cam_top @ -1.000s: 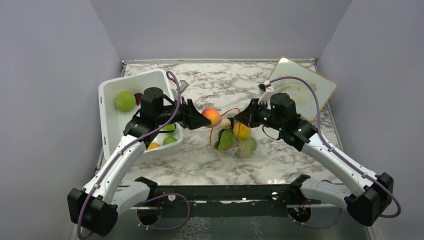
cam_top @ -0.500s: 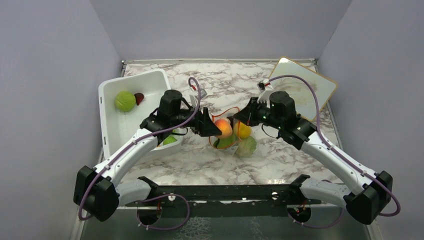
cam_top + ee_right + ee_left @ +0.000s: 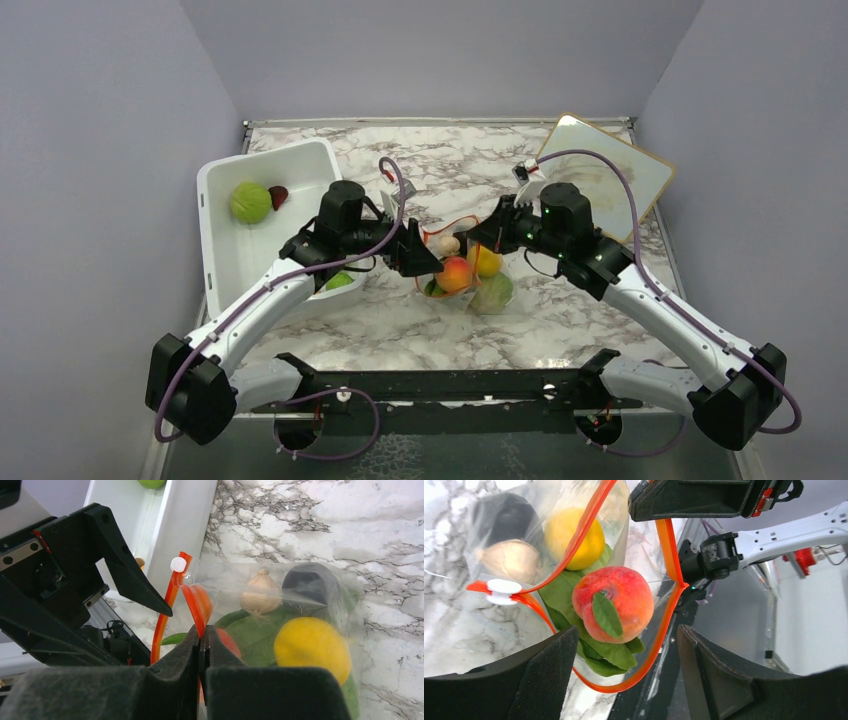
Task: Place the food in the zip-top bag and seal the zipper
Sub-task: Place the fake vegetable in the zipper food storage bag, then zip the zipper food storage bag at the center of the board.
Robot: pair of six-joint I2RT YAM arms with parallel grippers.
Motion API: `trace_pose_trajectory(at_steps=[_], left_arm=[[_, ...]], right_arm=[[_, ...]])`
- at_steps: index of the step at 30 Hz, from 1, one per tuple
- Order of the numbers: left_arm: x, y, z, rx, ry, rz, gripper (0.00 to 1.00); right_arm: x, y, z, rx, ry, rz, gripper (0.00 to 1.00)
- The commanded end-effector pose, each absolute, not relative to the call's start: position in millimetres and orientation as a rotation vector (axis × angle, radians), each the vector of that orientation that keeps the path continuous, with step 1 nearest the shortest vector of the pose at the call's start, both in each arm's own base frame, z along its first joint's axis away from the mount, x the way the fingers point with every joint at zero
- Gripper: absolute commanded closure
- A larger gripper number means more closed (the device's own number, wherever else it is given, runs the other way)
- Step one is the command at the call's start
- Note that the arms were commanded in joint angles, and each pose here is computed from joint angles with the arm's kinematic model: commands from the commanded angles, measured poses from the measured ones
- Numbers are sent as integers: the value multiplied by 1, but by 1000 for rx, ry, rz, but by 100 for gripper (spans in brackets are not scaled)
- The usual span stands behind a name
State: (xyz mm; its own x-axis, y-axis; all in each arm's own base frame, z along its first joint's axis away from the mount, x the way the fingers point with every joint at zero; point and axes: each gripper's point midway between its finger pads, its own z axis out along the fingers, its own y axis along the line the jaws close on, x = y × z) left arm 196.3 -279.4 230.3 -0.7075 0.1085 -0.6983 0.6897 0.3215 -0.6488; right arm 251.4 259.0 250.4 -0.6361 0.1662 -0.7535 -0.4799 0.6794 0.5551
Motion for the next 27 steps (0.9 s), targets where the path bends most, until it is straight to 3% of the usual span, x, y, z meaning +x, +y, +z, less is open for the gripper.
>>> trace_pose_trajectory(at_steps=[1, 12, 19, 20, 22, 23, 27], left_arm=[[206, -272, 262, 787, 1858, -1235, 27], [183, -239, 305, 1108, 1431, -898, 28], [141, -230, 322, 1350, 1069, -802, 30], [137, -229, 321, 1376, 1026, -784, 33], [137, -228, 315, 1393, 1007, -757, 56], [138, -228, 312, 1398, 1009, -754, 60], [137, -232, 297, 1437, 998, -784, 48]], right_arm=[[245, 262, 272, -353, 1964, 999, 99], [208, 260, 289, -682, 1843, 1023, 99], [190, 256, 315, -822, 1803, 1018, 99], [188, 255, 317, -835, 1796, 1018, 99], [187, 255, 318, -851, 1797, 1021, 99], [186, 256, 318, -859, 1801, 1024, 99], [181, 259, 321, -889, 1794, 1064, 99]])
